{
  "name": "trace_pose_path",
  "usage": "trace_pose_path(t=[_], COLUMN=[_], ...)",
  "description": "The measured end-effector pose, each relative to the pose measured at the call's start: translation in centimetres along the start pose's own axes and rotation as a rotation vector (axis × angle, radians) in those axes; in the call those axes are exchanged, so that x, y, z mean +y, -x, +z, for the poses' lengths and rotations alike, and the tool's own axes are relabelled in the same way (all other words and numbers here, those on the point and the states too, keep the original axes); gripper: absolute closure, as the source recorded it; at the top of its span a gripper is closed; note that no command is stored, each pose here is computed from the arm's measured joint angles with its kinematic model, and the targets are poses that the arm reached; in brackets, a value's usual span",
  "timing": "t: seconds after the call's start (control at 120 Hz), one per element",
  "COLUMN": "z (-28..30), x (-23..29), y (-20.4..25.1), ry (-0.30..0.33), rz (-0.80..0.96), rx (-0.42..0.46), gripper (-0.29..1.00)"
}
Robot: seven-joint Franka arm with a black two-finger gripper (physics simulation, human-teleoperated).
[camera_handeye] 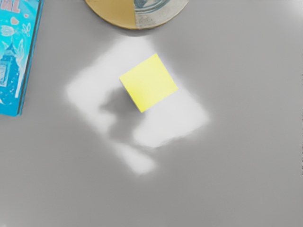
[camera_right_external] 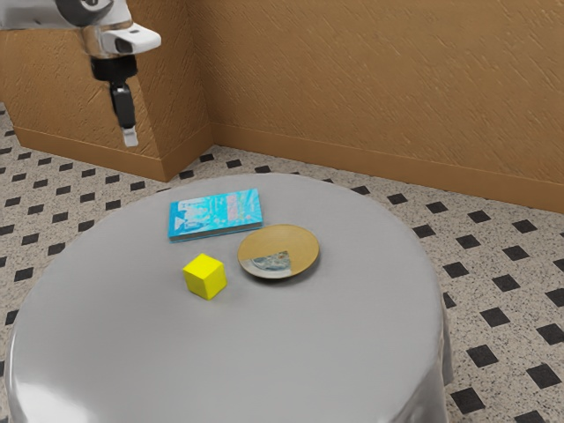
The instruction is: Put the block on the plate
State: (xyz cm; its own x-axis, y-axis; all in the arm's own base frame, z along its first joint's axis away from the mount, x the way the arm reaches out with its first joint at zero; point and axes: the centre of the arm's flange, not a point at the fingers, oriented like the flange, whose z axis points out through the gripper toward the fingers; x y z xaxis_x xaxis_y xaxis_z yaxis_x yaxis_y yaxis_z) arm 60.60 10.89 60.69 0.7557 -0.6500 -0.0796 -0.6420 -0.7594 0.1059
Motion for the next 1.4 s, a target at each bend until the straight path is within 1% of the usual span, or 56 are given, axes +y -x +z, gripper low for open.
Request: trace_pose_path(t=[0.075, 0.15, 0.267, 0.3, 0.4, 0.517, 0.633, 0.733, 0.875, 0.983, 1.033, 1.092, 1.167, 1.4], z=[-0.1, 0.8, 2.9, 3.1, 3.6, 5.6, 8.1, 9.3, 10.2, 10.9, 10.8, 11.2, 11.2, 12.0], x=[0.1, 0.6, -2.0, -2.2, -1.3, -1.4, -2.4, -2.3, -2.5, -2.4, -2.0, -1.3, -0.7, -0.5], y=[-0.2, -1.8, -1.3, -1.5, -3.0, -5.1, -6.0, -7.5, -11.0, -12.3, -12.4, -11.1, -9.6, -7.9], ry=[-0.002, 0.003, 0.027, 0.019, -0.033, -0.062, -0.048, -0.038, -0.077, -0.085, -0.085, -0.063, -0.054, -0.070], rz=[0.002, 0.022, -0.030, -0.035, -0.038, -0.039, -0.058, -0.072, -0.078, -0.085, -0.089, -0.104, -0.123, -0.185], rx=[0.002, -0.013, 0.006, 0.006, -0.034, -0.077, -0.096, -0.087, -0.057, -0.050, -0.046, -0.040, -0.021, 0.020], gripper=[0.00, 0.00, 0.00, 0.00, 0.00, 0.00, 0.00, 0.00, 0.00, 0.00, 0.00, 0.00, 0.00, 0.00])
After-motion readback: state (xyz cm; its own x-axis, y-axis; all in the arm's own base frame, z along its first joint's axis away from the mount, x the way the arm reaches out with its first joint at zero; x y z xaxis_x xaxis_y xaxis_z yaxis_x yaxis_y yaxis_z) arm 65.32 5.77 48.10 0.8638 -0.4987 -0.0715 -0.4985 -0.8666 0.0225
